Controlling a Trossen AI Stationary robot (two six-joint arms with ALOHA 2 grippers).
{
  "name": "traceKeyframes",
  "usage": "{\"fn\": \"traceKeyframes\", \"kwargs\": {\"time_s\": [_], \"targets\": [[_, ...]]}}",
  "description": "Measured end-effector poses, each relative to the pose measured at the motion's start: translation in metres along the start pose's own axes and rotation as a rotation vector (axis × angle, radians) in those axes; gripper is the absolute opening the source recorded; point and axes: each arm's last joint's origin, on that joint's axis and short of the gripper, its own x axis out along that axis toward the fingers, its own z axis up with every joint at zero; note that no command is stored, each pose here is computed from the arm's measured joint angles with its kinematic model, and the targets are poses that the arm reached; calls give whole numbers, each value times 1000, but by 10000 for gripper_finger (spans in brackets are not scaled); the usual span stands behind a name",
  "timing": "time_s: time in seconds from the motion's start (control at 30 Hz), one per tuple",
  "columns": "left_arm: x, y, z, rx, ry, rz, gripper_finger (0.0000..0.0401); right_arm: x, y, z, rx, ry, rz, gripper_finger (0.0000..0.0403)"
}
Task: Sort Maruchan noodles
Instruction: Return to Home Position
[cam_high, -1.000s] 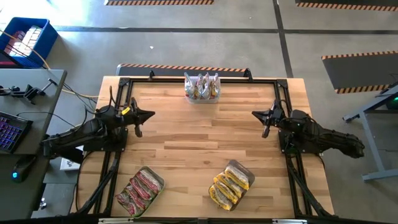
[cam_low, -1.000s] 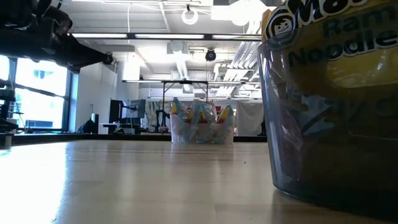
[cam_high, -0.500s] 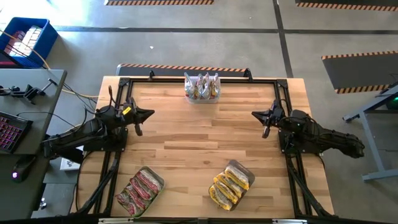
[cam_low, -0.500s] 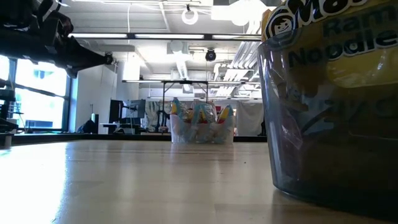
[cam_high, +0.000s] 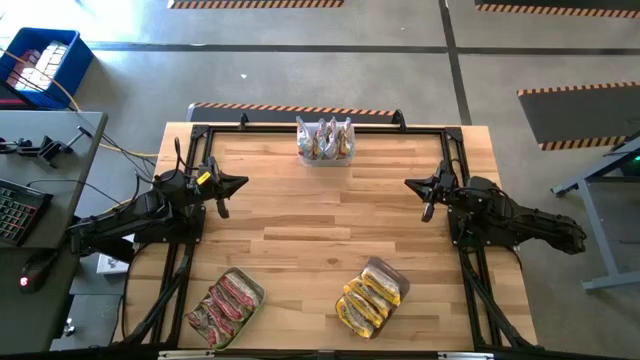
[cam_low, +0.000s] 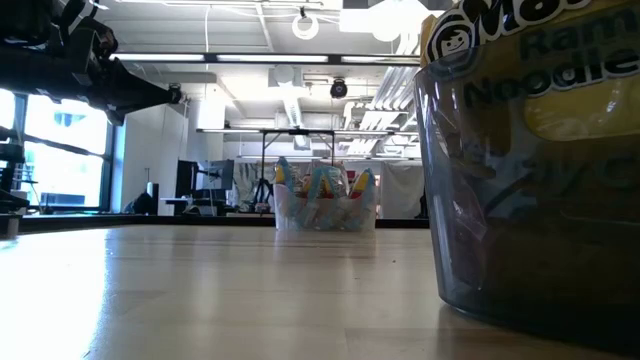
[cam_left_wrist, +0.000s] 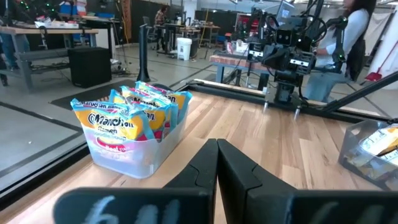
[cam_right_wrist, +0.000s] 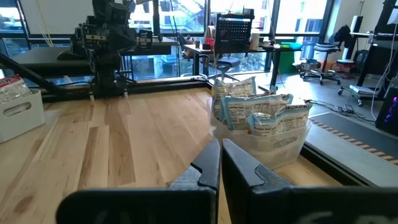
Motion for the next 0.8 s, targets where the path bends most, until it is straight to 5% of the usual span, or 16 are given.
{"fn": "traceKeyframes", "kwargs": {"time_s": [0.8], "targets": [[5, 2, -13, -1, -65, 2, 1, 3, -1, -2, 8, -83, -13, 0]]}}
